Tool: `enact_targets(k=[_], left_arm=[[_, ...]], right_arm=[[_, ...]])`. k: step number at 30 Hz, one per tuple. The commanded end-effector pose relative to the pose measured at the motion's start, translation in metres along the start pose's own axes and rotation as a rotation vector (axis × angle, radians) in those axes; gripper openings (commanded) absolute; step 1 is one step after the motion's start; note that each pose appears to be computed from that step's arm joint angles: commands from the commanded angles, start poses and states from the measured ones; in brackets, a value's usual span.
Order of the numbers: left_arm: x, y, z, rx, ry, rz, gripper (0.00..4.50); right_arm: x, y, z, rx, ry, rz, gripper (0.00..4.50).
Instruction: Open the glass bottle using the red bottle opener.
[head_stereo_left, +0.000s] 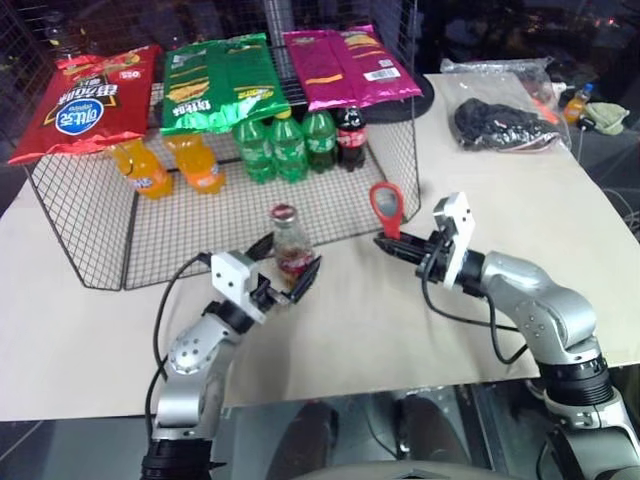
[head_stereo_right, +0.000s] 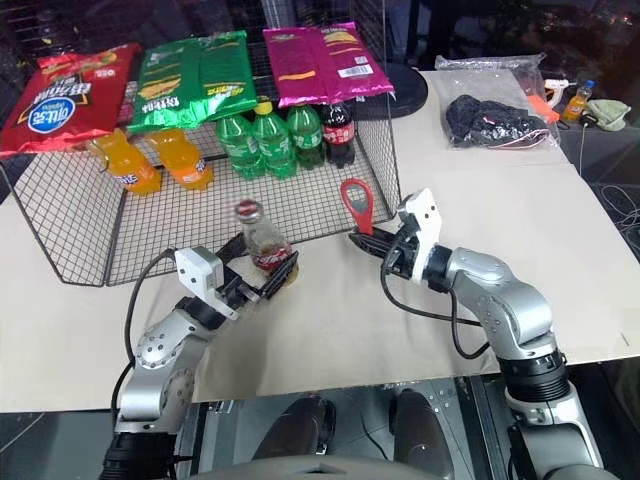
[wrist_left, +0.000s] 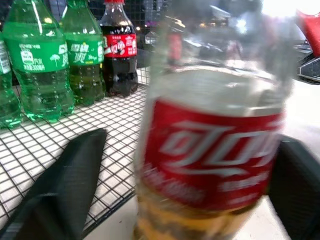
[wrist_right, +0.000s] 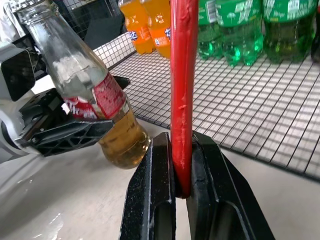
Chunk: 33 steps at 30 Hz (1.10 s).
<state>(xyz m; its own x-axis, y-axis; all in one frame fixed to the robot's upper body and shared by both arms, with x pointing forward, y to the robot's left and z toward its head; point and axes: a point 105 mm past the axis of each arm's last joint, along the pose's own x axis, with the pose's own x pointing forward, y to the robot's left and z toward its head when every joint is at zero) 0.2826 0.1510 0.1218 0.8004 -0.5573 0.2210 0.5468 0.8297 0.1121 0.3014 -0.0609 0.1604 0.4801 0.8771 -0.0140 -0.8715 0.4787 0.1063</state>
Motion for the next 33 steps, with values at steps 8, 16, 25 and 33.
enact_targets(k=[8,16,25,33], left_arm=[[0.001,0.002,0.030,0.077,-0.115,0.033,4.49],[0.001,-0.006,0.051,0.089,-0.149,-0.023,4.49],[0.004,-0.009,0.063,0.044,-0.181,-0.045,4.49],[0.004,-0.010,0.068,0.046,-0.208,-0.035,4.49]], right_arm=[[0.001,0.003,0.001,-0.070,-0.018,0.015,0.00],[0.003,-0.002,-0.002,-0.054,-0.031,0.001,0.00],[0.003,-0.003,-0.006,-0.056,-0.027,0.002,0.00],[0.003,-0.006,-0.006,-0.068,-0.024,0.002,0.00]])
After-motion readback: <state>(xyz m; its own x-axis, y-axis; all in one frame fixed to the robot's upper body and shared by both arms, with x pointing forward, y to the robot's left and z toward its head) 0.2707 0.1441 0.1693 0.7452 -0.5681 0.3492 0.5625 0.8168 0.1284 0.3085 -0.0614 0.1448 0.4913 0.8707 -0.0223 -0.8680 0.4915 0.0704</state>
